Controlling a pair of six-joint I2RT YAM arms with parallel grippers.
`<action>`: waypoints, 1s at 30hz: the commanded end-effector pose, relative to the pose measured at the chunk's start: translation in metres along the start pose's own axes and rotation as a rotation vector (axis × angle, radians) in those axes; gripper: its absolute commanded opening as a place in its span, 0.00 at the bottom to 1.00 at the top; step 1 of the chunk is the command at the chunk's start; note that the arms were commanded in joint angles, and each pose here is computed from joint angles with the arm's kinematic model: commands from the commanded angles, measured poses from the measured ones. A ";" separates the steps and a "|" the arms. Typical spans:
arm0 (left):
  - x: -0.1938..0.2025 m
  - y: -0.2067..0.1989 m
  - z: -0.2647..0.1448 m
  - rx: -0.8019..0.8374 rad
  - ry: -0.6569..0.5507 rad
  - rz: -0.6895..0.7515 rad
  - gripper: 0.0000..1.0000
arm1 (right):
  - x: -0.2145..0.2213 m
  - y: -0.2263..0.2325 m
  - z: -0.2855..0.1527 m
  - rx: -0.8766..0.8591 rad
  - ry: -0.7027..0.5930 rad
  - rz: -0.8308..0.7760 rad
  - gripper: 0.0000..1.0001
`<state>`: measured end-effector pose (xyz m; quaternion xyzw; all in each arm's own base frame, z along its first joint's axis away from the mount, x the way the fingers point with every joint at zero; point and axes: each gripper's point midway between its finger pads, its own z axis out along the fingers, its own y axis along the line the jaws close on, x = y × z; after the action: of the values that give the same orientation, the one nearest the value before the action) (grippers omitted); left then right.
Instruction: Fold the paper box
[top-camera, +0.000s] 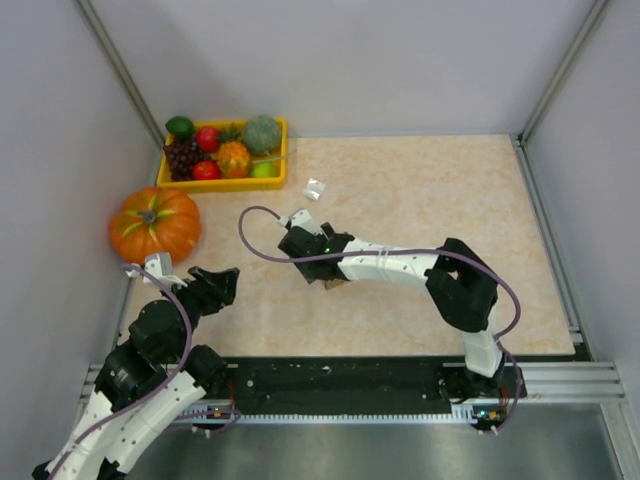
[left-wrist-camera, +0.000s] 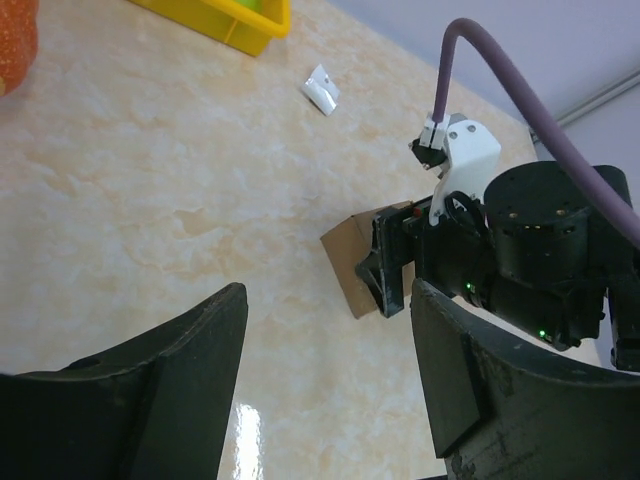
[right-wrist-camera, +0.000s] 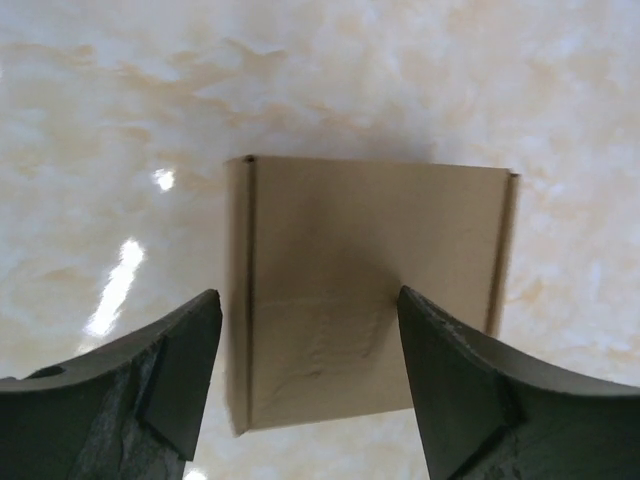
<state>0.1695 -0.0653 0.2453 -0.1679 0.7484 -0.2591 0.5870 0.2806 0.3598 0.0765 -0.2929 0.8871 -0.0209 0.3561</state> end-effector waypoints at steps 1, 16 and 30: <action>-0.005 -0.001 -0.005 0.009 -0.007 0.018 0.70 | 0.004 -0.048 0.004 0.299 0.011 0.008 0.69; 0.018 -0.026 0.000 0.166 0.065 0.015 0.70 | 0.076 -0.265 0.044 0.570 0.254 0.315 0.69; 0.033 -0.043 0.012 0.240 0.118 0.055 0.71 | 0.133 -0.372 0.037 0.594 0.330 0.350 0.77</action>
<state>0.1651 -0.1077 0.2336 -0.0826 0.7579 -0.3237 0.5603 0.4213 -0.0157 0.0605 0.0180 0.9169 -0.2845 0.2794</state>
